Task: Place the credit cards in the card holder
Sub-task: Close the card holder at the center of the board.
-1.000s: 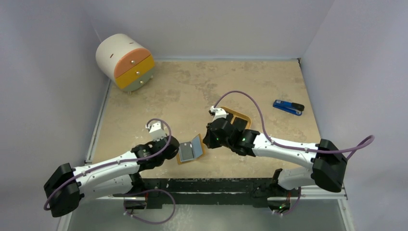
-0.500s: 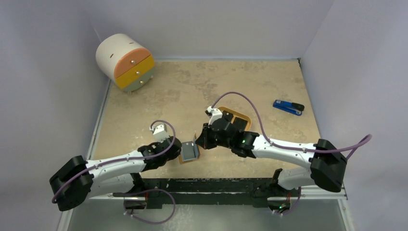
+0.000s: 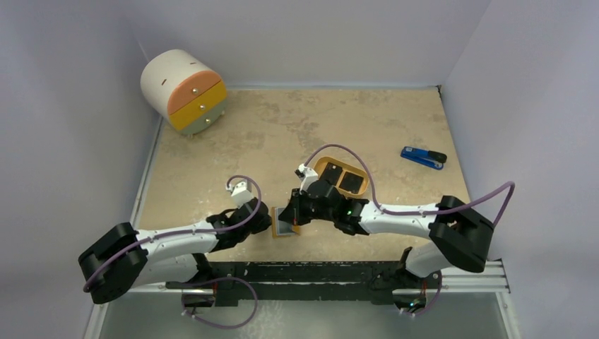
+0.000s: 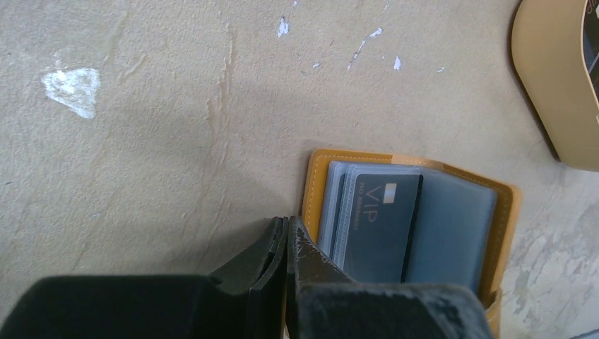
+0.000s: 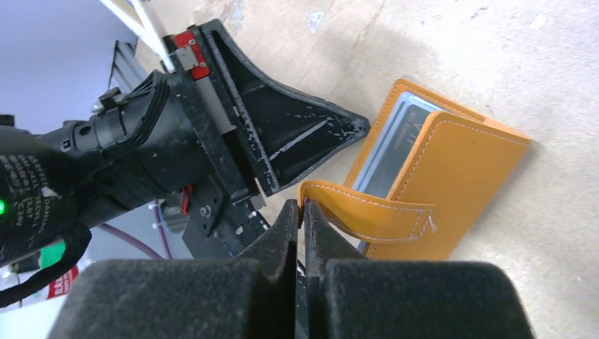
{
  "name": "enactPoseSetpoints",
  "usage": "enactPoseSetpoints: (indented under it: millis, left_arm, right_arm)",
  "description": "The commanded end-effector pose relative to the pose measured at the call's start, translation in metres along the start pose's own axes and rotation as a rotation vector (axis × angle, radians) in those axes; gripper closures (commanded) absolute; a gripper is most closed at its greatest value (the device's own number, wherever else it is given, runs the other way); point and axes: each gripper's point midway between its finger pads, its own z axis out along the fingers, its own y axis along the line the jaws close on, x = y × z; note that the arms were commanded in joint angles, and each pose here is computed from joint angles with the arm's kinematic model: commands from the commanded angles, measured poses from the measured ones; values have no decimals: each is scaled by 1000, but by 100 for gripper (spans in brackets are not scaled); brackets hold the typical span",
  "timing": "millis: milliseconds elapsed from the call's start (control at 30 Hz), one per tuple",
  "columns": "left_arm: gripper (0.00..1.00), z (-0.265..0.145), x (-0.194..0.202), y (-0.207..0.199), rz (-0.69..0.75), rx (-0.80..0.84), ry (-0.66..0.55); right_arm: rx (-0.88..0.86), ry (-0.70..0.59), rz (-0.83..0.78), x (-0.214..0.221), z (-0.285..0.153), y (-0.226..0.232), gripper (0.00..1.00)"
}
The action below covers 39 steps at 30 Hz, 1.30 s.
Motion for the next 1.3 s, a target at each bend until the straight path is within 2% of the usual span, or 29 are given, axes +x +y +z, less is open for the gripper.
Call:
enactPoseSetpoints:
  millis: [0, 400, 733, 867, 1100, 1267]
  left_arm:
    - [100, 3, 4, 2, 1, 8, 19]
    - [100, -8, -5, 13, -27, -21, -5]
    - [100, -38, -51, 9, -51, -54, -144]
    - [100, -42, -66, -11, -65, -5, -163]
    - [100, -32, -56, -58, -125, 194, -56]
    - [100, -32, -58, -79, -174, 313, -35]
  right_arm:
    - [-158, -27, -30, -6, 2, 28, 100]
    - [-143, -2, -15, 5, 27, 5, 100]
    - [-216, 55, -107, 21, 39, 7, 100]
    - [-241, 80, -155, 29, 43, 5, 100]
    - [-290, 72, -187, 40, 45, -1, 100]
    - [-309, 59, -195, 40, 44, 1, 98]
